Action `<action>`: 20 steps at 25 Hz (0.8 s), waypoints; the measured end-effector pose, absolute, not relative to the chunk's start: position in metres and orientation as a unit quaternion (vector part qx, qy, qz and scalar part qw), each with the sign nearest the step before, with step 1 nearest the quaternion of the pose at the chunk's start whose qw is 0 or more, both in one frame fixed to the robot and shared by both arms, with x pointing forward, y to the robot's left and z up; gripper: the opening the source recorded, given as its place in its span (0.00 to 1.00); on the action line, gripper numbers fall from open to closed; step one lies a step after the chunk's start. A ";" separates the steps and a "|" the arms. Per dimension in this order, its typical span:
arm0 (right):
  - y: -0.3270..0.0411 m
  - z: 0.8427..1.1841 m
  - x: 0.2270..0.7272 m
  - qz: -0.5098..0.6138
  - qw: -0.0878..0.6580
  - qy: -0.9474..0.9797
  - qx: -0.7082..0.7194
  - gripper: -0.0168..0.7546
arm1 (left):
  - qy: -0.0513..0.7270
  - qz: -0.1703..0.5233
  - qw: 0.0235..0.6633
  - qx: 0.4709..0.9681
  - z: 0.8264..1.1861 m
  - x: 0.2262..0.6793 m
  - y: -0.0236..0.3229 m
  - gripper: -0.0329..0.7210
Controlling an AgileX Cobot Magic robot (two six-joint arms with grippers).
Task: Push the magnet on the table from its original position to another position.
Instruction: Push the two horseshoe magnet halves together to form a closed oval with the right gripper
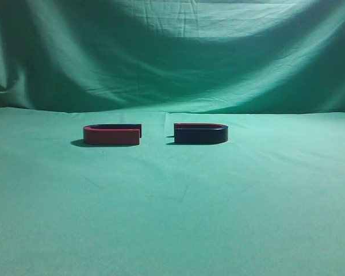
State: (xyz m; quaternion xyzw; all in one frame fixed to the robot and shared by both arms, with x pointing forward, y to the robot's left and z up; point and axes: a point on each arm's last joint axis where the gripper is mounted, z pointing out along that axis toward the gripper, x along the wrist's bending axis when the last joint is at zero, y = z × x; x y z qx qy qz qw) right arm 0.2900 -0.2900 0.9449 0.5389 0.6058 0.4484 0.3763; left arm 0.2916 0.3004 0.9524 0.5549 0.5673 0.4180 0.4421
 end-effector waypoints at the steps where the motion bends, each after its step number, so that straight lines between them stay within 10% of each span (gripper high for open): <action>1: -0.290 0.945 0.290 0.448 0.376 0.606 0.539 0.02 | 0.567 0.418 0.442 0.555 0.952 0.292 0.300 0.54; 20: -0.288 1.050 0.298 0.573 0.417 0.497 0.500 0.02 | 0.567 0.418 0.442 0.555 0.952 0.292 0.300 0.54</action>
